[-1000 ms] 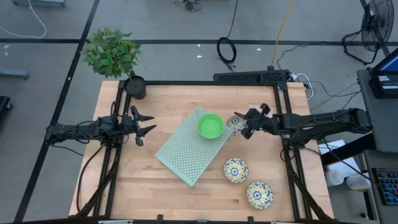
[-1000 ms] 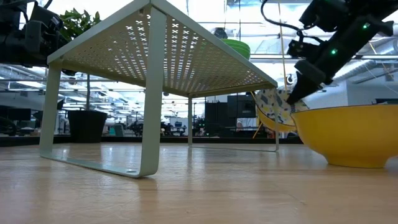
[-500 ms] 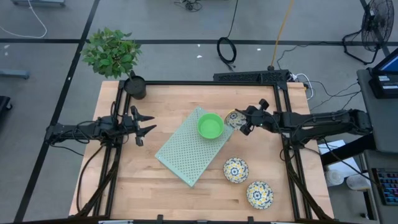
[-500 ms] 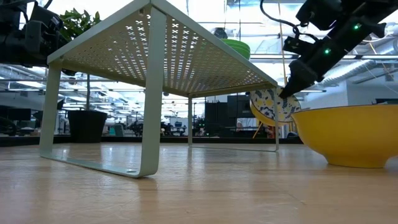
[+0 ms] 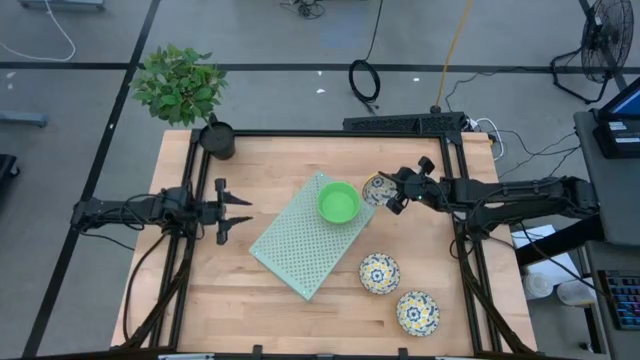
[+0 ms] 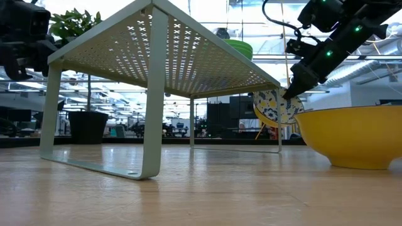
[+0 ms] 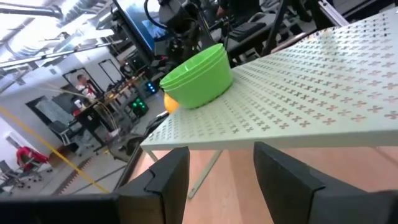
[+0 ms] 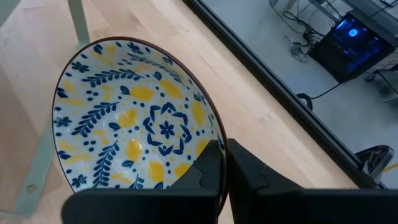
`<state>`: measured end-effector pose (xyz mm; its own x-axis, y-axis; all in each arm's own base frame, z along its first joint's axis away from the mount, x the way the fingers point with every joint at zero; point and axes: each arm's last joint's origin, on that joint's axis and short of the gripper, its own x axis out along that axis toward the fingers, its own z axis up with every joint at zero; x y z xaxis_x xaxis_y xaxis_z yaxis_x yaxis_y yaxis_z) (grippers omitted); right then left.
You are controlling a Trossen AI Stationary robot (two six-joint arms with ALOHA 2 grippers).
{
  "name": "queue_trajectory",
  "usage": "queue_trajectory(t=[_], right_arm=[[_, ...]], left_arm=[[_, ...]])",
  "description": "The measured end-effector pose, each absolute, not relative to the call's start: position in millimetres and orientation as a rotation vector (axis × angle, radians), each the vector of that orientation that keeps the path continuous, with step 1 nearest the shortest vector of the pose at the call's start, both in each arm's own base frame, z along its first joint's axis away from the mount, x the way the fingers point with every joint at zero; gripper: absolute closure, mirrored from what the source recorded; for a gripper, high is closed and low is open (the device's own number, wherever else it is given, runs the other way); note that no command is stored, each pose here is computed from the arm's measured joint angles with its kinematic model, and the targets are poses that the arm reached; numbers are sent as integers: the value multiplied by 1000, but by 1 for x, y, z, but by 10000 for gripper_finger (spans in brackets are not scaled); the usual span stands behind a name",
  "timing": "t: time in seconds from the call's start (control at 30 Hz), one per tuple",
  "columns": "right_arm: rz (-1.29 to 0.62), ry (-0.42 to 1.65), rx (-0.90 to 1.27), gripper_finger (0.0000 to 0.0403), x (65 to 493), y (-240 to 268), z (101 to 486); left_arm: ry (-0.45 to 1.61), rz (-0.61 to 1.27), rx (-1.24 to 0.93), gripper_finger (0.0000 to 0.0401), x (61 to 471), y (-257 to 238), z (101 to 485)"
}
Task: Pick & Place Mini bowls
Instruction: Put the top patterned bowl on the left of the shelf
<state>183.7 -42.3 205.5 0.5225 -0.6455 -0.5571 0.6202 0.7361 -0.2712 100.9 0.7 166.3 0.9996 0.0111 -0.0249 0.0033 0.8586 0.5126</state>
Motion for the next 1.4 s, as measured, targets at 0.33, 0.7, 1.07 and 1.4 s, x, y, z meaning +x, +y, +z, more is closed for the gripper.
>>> queue_trajectory(t=[0.33,0.7,1.07,1.4], right_arm=[[-762,684,-40,403,184,-43,206],[-844,434,-231,403,198,-48,234],[-666,51,-381,403,209,-45,275],[-526,-89,-454,403,238,-40,268]], left_arm=[[8,237,746,219,100,7,176],[-12,226,709,219,100,6,177],[-283,-104,570,219,98,-5,191],[-343,-152,434,219,96,-6,197]])
